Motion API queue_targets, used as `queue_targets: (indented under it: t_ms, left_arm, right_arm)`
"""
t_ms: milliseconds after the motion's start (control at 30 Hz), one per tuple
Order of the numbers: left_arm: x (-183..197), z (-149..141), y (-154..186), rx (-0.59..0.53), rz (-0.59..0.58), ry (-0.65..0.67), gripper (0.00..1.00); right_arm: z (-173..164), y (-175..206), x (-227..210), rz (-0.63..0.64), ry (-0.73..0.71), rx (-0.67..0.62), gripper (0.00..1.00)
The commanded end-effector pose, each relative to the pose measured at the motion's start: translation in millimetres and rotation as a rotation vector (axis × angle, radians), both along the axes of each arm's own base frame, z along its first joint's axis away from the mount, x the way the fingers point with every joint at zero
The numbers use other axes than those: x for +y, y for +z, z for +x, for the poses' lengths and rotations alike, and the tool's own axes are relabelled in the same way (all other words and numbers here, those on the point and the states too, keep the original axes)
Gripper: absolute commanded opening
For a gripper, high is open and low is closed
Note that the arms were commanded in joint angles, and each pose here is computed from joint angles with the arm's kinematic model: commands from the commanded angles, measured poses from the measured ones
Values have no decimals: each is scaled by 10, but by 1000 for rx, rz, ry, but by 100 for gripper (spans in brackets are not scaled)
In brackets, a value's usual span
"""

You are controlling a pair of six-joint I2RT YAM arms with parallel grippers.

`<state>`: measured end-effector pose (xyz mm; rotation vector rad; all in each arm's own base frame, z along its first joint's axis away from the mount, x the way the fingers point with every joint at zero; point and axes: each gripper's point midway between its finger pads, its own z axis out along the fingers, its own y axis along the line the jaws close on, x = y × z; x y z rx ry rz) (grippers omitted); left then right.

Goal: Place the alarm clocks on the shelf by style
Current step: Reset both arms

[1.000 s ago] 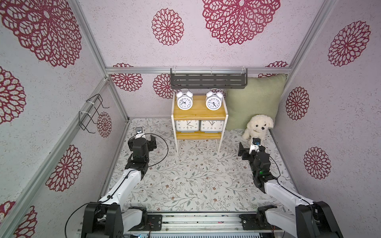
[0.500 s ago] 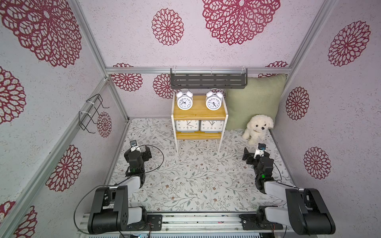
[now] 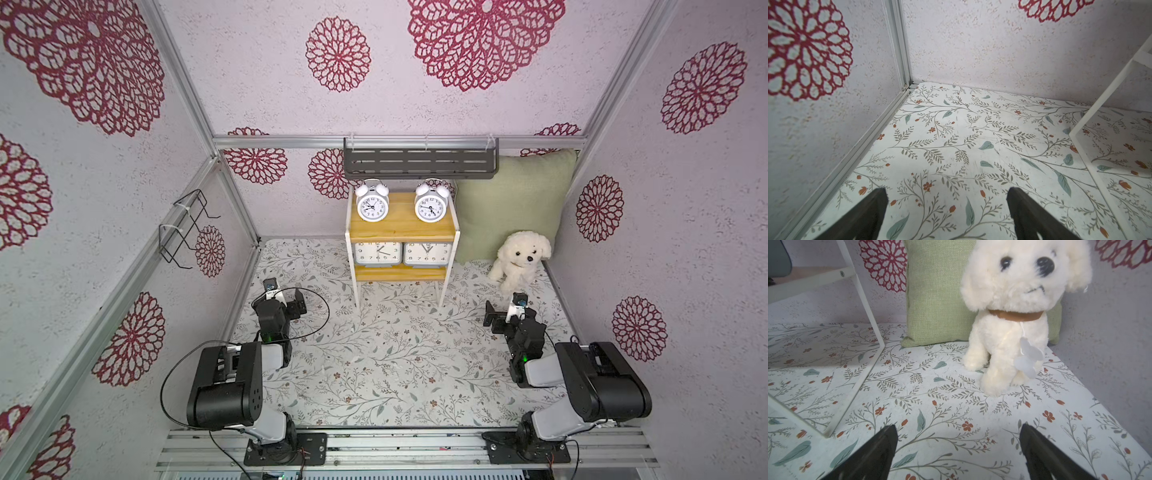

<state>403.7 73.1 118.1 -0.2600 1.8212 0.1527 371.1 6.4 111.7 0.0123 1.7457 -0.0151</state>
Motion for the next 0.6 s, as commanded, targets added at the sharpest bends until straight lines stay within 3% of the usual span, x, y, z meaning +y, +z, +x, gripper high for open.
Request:
queue_targets:
  t_ms: [0, 567]
  left_arm:
    - [13, 11, 8, -2, -11, -4, 97]
    - [13, 15, 13, -6, -10, -5, 97]
  right_arm:
    - [23, 193, 8, -13, 12, -79, 99]
    - [19, 199, 9, -13, 13, -81, 99]
